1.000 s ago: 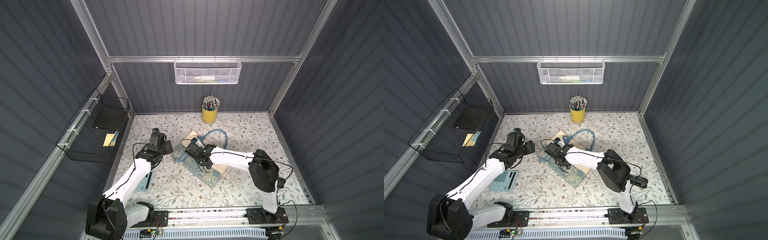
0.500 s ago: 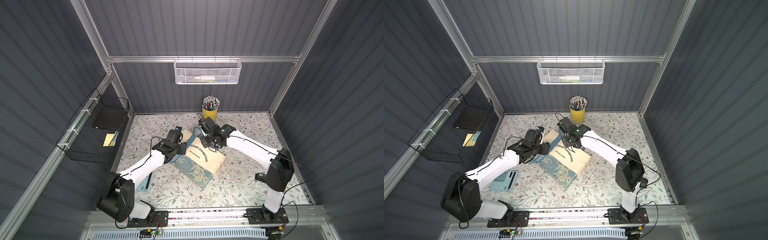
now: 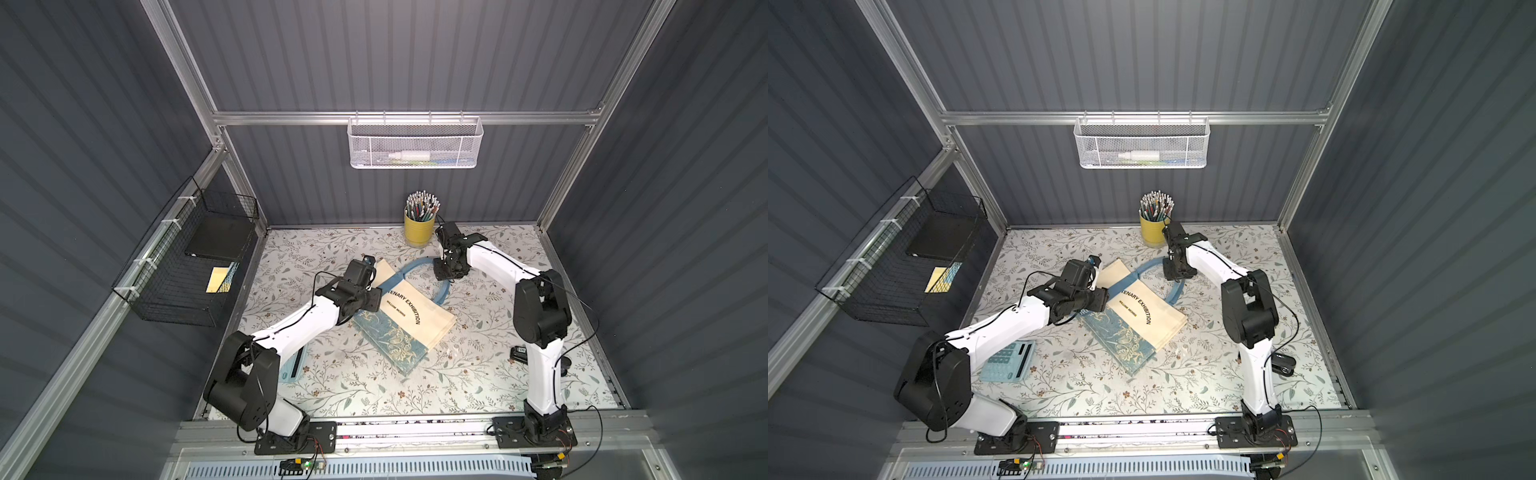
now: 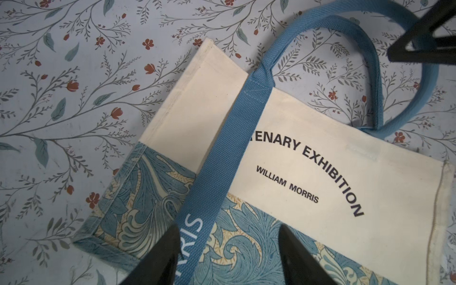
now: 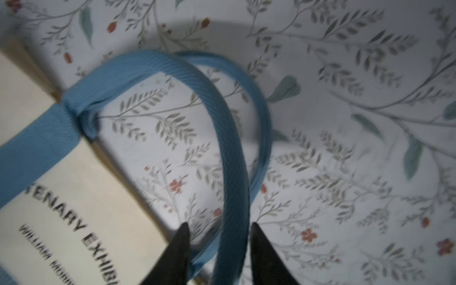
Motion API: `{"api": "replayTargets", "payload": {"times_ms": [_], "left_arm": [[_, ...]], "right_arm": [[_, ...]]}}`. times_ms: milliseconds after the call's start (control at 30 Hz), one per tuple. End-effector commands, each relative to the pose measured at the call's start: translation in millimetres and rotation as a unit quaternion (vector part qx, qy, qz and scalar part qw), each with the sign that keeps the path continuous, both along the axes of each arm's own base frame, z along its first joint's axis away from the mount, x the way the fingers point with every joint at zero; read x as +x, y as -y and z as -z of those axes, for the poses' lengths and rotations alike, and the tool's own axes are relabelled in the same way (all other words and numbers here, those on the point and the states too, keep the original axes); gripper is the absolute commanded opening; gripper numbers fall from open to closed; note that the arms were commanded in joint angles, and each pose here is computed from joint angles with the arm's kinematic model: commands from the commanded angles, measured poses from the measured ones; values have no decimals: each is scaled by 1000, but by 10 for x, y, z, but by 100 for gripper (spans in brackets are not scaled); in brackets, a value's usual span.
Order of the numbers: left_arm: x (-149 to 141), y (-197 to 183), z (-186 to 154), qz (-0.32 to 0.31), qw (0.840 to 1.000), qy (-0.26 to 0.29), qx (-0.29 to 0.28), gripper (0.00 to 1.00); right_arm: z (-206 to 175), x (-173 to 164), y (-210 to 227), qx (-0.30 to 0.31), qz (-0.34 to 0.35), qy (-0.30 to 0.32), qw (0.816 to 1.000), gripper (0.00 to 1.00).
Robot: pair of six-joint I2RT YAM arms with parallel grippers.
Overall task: Put away the canvas bag
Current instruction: Adjust the canvas bag at the center of the board.
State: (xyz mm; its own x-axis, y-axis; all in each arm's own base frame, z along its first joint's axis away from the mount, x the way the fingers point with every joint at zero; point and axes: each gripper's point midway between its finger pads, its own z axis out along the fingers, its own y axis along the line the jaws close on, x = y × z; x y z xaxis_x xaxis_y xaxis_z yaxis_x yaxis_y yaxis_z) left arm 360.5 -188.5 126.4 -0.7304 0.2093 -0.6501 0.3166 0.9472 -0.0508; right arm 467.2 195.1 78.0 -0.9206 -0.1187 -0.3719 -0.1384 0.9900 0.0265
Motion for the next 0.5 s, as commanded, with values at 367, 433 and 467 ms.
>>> {"api": "replayTargets", "payload": {"times_ms": [367, 433, 467], "left_arm": [[396, -83, 132, -24, 994, -13, 104, 64], [490, -124, 138, -33, 992, -23, 123, 48], [531, -167, 144, -40, 991, -28, 126, 32]], "right_arm": [[-661, -801, -505, 44, -86, 53, 994, 42], [-482, -1183, -856, 55, -139, 15, 989, 26], [-417, -1384, -1044, 71, -158, -6, 985, 13]]}}
